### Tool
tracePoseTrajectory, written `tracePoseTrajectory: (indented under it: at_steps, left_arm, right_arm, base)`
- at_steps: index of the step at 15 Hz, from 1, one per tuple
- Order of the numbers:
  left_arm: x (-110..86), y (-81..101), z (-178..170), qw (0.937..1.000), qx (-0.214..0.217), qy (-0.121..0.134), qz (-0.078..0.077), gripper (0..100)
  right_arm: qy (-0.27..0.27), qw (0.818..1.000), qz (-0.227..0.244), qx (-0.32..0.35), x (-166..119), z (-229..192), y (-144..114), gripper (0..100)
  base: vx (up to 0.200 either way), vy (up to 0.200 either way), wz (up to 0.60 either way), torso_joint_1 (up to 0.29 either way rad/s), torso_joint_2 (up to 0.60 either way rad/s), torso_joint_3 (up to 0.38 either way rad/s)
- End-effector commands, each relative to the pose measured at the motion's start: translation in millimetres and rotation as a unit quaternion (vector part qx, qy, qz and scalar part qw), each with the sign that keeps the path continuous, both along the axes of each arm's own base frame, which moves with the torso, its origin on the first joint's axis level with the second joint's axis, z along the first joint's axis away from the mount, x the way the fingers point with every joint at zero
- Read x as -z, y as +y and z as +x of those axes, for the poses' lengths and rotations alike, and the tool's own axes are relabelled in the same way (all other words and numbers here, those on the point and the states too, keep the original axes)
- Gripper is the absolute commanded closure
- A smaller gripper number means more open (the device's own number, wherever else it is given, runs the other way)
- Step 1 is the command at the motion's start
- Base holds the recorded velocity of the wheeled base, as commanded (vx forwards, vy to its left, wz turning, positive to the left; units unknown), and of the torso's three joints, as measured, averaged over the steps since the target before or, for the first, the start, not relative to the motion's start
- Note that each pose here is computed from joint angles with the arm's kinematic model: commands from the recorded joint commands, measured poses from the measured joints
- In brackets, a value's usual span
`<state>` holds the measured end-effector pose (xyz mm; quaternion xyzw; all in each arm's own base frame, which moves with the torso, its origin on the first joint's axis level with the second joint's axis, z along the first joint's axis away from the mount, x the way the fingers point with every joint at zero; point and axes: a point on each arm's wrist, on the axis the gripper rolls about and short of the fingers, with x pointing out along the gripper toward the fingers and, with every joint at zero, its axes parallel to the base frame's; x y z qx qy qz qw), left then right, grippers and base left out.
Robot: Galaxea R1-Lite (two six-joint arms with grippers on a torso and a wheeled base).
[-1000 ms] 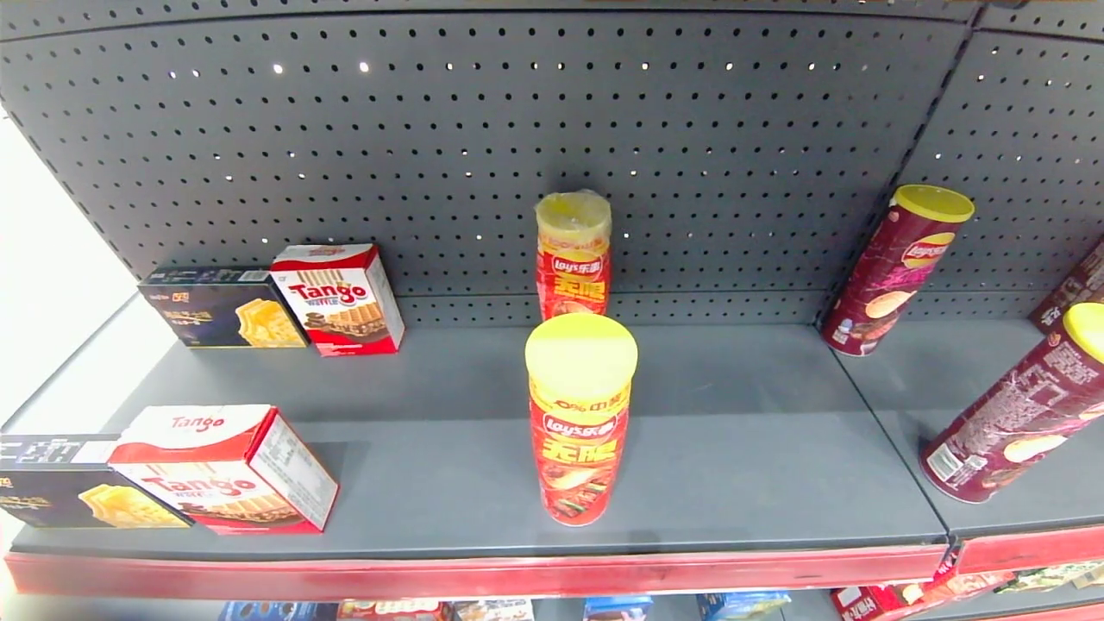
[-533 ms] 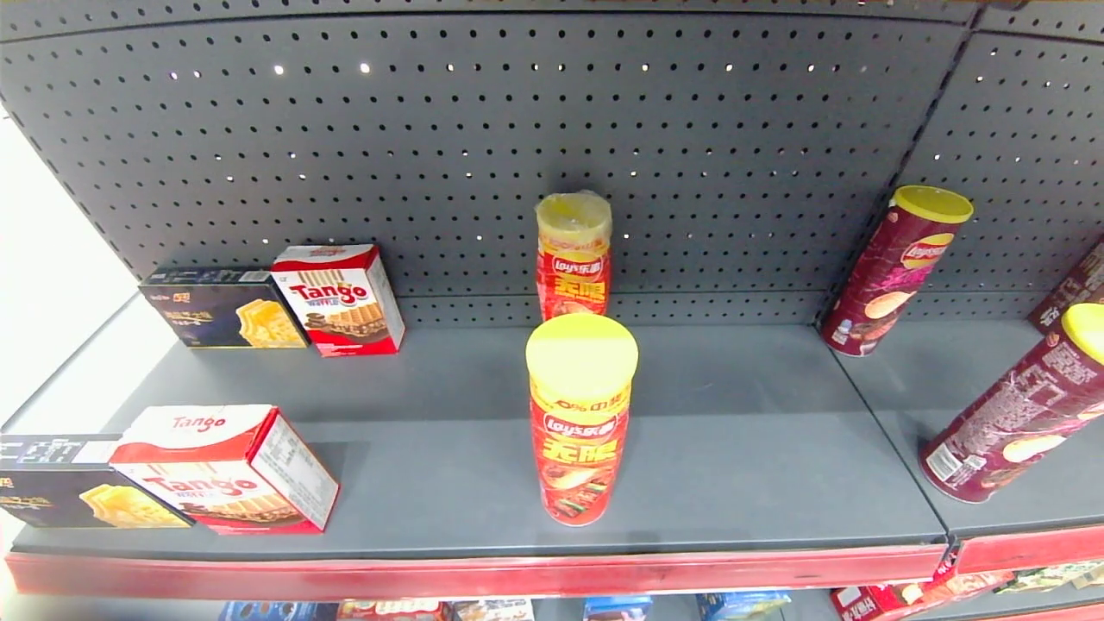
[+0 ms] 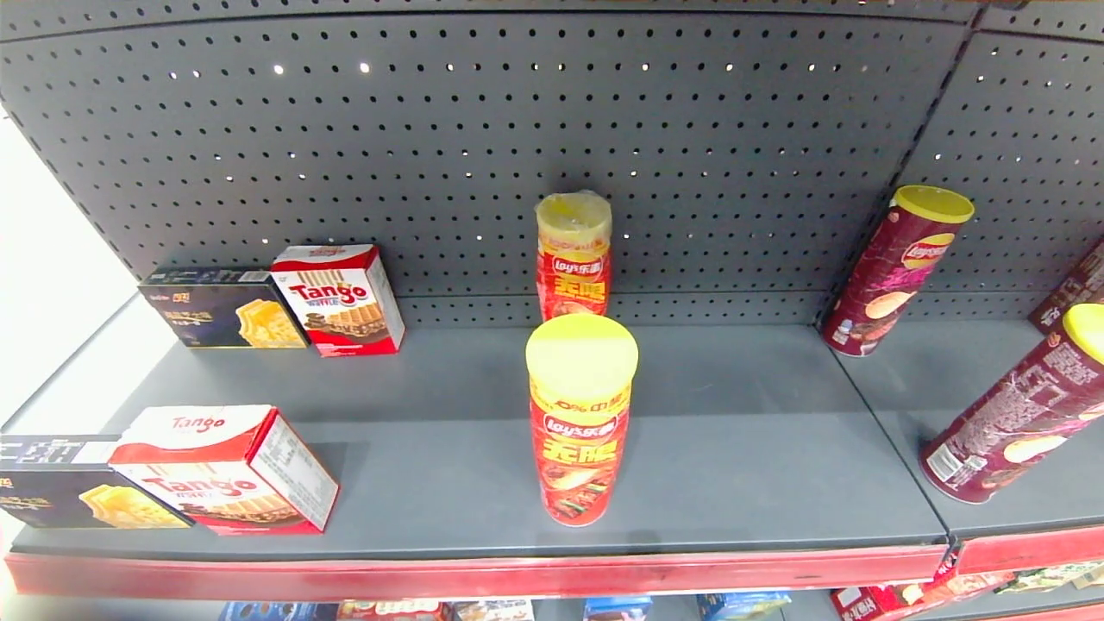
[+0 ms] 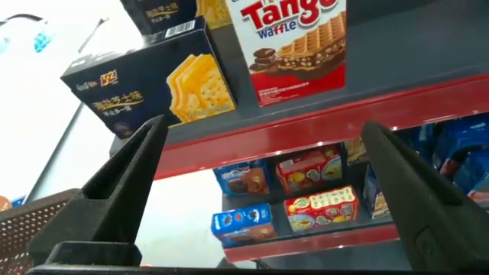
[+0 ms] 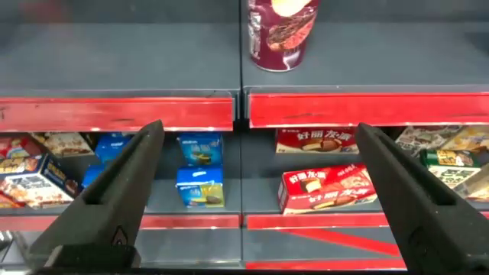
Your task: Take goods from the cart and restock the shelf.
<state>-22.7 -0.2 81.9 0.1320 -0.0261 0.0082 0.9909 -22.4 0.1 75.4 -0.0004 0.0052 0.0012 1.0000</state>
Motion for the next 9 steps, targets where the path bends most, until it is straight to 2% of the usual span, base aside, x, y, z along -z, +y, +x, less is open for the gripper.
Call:
tracePoseTrajectory:
  at_steps: [1, 4, 7, 9]
  left_arm:
    - [-0.1, 0.0, 0.1, 1.0, 0.0, 0.0, 0.0, 0]
    - [-0.2, 0.9, 0.4, 0.9998, -0.02, 0.002, -0.003, 0]
    - [-0.6, 4.9, -0.4, 0.9938, -0.11, -0.005, -0.017, 0]
    - [-0.5, 4.1, -0.1, 0.9959, -0.088, -0.004, -0.024, 0]
  right_arm:
    - [-0.003, 1.0, 0.0, 0.0, 0.4, -0.4, 0.0, 0]
    - [-0.004, 1.0, 0.0, -0.001, 0.2, -0.4, -0.1, 0]
    - [-0.003, 1.0, 0.0, 0.0, 0.4, -0.4, 0.0, 0]
    - [-0.003, 1.0, 0.0, 0.0, 0.4, -0.4, 0.0, 0]
  base:
    - [0.0, 0.0, 0.0, 0.0, 0.0, 0.0]
    - [0.0, 0.0, 0.0, 0.0, 0.0, 0.0]
    - [0.0, 0.0, 0.0, 0.0, 0.0, 0.0]
    - [0.0, 0.0, 0.0, 0.0, 0.0, 0.0]
